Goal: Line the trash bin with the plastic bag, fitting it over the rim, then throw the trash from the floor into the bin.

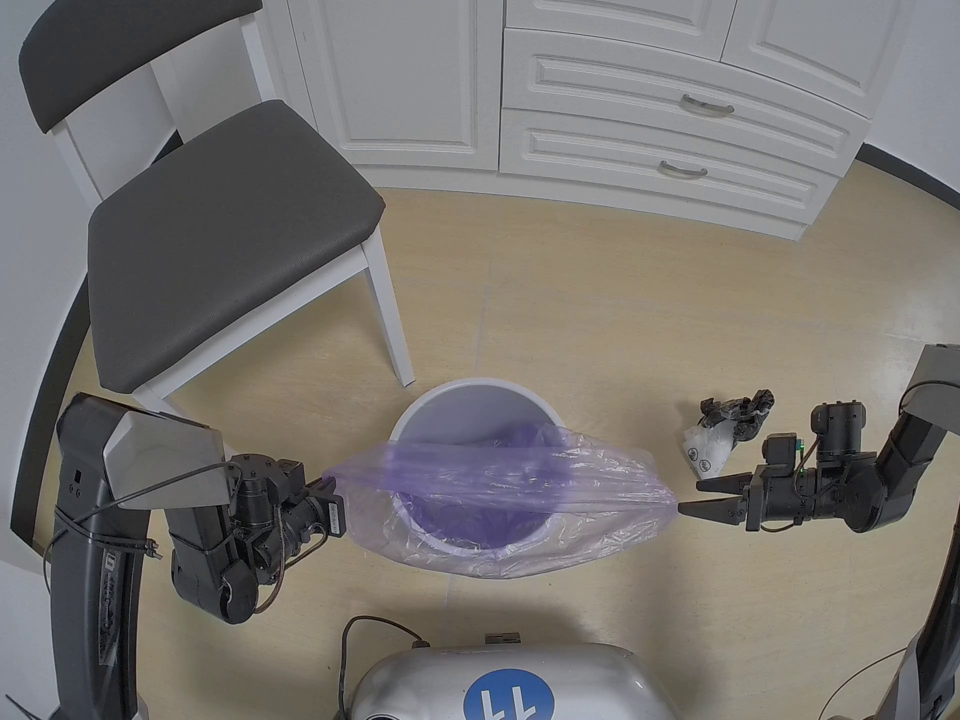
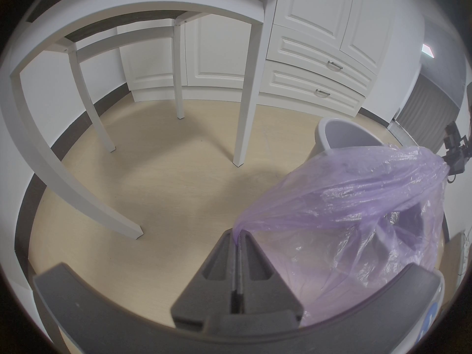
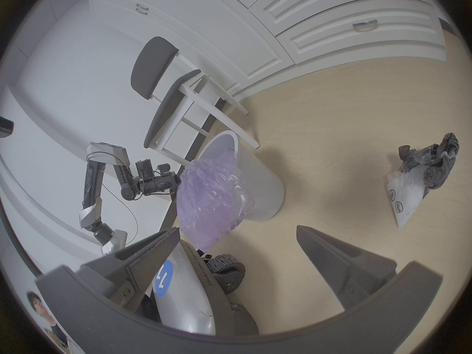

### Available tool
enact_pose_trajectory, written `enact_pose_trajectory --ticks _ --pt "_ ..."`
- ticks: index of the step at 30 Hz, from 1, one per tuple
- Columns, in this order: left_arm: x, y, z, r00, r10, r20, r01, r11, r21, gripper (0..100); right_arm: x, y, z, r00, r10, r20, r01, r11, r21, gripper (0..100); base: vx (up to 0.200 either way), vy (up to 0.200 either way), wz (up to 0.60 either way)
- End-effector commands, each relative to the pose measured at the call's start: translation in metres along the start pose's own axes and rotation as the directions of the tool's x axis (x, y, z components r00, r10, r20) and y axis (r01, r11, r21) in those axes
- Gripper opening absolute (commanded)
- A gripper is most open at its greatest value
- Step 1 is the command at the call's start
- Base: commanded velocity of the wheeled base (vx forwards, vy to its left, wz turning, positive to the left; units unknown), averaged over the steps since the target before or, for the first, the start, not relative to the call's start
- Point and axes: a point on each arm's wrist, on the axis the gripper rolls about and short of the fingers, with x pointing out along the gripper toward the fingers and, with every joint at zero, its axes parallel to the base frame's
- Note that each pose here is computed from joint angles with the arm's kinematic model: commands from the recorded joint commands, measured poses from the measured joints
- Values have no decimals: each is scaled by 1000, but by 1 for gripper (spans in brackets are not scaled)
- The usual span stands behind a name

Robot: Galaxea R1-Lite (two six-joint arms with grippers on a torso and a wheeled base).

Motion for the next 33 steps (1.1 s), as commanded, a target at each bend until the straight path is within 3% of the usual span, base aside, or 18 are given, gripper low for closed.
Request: enact_pose_trajectory --ticks 1,6,8,9,11,13,14,17,18,20,24,28,30,33 --pt "0 0 1 1000 -1 3 1 1000 -2 0 -3 -1 2 1000 -3 9 3 1000 -3 100 0 0 0" --pt "-7 -6 14 999 -15 35 15 1000 -1 0 -13 8 22 996 -69 62 73 995 -73 100 0 0 0" --pt "-12 -10 20 998 -28 49 28 1000 1 0 -15 16 35 980 -177 87 186 977 -108 100 0 0 0" --pt "-12 -10 20 998 -28 49 28 1000 1 0 -15 16 35 980 -177 87 186 977 -108 100 0 0 0" --pt "-15 -15 24 998 -35 60 35 999 5 0 -7 32 49 948 -296 120 312 938 -149 100 0 0 0" --pt "-15 -16 24 998 -37 57 36 999 6 0 0 48 57 923 -350 158 375 911 -173 100 0 0 0" --pt "-15 -16 24 998 -37 57 36 999 6 0 0 48 57 923 -350 158 375 911 -173 100 0 0 0" --pt "-15 -16 23 998 -38 52 37 999 7 0 26 88 66 879 -408 247 459 864 -208 100 0 0 0" --pt "-15 -17 23 998 -39 52 39 999 7 100 28 91 66 876 -412 251 464 861 -209 100 0 0 0" --pt "-18 -14 22 998 -41 44 41 999 4 100 50 116 68 869 -413 274 478 844 -242 100 0 0 0" --pt "-25 -14 25 994 -103 38 104 994 -24 100 77 150 75 892 -361 272 439 835 -333 100 0 0 0" --pt "-40 -8 32 982 -187 37 188 981 -45 100 98 168 77 899 -383 213 438 784 -440 100 0 0 0" --pt "-43 -7 35 979 -199 41 201 979 -45 100 103 172 76 898 -389 204 439 776 -452 100 0 0 0" --pt "-57 -5 42 965 -260 44 261 964 -45 100 125 184 74 901 -394 181 427 733 -529 100 0 0 0"
